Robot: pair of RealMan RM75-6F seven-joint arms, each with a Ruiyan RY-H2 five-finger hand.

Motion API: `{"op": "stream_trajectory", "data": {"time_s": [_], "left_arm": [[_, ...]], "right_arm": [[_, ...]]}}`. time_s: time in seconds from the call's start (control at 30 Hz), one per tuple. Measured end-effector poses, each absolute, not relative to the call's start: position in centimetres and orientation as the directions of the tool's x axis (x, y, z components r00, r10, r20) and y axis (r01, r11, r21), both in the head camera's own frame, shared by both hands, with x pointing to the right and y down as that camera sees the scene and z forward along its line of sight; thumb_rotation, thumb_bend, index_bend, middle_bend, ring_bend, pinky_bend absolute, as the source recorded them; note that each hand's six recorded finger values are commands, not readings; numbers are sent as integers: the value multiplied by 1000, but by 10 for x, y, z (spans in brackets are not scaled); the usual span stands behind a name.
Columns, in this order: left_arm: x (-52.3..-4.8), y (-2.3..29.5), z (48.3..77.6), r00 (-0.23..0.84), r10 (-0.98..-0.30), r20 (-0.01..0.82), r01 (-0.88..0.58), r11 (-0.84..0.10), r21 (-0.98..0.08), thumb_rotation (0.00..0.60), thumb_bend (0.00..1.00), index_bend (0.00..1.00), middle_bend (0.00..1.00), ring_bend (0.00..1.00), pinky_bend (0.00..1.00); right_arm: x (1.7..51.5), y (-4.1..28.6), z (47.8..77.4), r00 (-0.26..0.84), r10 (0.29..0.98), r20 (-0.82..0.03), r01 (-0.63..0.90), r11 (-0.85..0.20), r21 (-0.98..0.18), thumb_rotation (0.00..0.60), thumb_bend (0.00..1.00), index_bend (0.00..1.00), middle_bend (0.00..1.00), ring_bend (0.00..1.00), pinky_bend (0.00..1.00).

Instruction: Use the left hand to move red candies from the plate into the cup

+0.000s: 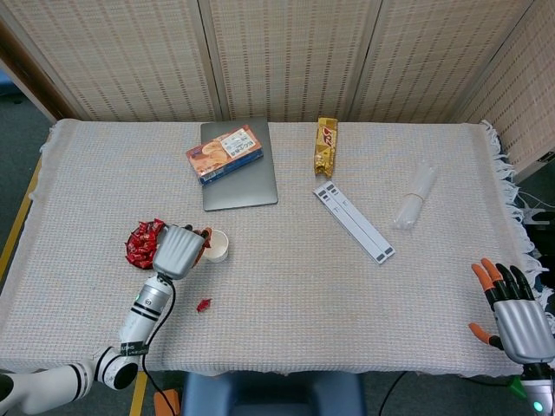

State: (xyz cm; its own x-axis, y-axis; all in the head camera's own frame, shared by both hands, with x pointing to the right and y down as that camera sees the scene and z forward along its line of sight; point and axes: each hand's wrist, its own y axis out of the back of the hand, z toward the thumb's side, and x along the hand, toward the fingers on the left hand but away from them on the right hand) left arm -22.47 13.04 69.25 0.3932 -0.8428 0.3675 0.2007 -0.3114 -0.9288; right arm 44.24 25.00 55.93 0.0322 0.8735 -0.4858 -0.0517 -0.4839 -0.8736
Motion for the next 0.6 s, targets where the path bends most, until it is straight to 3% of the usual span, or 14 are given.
{"op": "stream_trajectory", "data": {"time_s": [0.2,0.37,0.6], "left_arm": [[-217,133,693,409,-839,358,211,-295,-932,600,688,665,688,634,1000],[-214,137,697,421,-824,378,264,-288,-921,600,599,441,556,545,986],[-211,143,699,444,-801,402,285,-299,-911,600,494,232,363,527,986]], "right_arm": [[443,250,560,30,872,-489,-50,-487,-872,600,63,0,0,0,0],[442,250,560,32,870,-492,-50,-490,-870,600,64,0,0,0,0],[443,251,558,29,872,-489,-47,-488,-872,600,63,0,0,0,0]]}}
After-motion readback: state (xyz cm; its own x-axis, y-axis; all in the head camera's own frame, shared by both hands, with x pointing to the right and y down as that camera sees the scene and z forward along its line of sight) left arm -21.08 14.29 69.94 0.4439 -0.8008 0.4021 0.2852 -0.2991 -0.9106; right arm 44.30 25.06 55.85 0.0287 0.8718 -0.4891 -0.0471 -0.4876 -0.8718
